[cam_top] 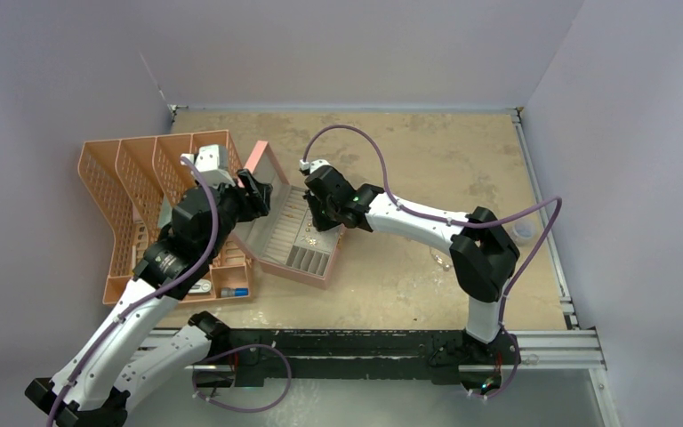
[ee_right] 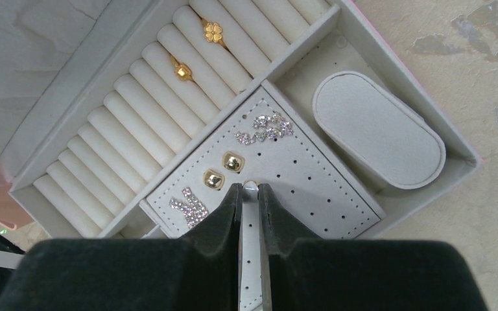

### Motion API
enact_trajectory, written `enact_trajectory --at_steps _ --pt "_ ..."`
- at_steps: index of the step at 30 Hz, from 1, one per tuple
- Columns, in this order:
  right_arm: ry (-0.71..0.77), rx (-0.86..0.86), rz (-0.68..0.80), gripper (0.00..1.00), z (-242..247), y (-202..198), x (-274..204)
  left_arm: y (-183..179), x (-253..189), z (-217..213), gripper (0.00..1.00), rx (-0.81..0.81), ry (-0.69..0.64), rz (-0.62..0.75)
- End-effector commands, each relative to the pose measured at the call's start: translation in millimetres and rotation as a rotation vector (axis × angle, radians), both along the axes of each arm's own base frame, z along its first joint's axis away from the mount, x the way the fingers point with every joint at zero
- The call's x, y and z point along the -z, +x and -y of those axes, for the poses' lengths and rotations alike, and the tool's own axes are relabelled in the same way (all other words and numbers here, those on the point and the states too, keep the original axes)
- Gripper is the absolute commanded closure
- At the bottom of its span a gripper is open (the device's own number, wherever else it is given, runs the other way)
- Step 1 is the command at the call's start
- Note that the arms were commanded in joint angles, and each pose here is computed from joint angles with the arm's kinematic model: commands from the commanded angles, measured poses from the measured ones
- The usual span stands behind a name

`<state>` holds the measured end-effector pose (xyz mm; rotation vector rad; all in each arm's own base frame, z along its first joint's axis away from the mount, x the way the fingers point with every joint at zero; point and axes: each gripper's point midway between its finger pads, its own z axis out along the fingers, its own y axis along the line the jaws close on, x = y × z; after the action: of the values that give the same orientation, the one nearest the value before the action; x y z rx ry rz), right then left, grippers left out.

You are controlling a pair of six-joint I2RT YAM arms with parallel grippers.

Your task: Organize the mixed jewelry

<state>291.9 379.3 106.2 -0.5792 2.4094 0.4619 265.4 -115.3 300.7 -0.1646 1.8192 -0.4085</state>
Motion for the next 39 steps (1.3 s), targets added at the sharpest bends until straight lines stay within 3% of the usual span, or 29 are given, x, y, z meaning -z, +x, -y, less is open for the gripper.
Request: enact_trajectory --at_steps 1,39 --pt "0.039 0.019 0.038 0.96 0.9 1.9 -31.8 3.6 -8.2 0.4 0.41 0.004 0.005 0.035" --pt "0.003 0.019 0.012 0.95 3.4 0.2 -2.3 5.0 -4.6 3.1 0.41 0.013 0.009 0.023"
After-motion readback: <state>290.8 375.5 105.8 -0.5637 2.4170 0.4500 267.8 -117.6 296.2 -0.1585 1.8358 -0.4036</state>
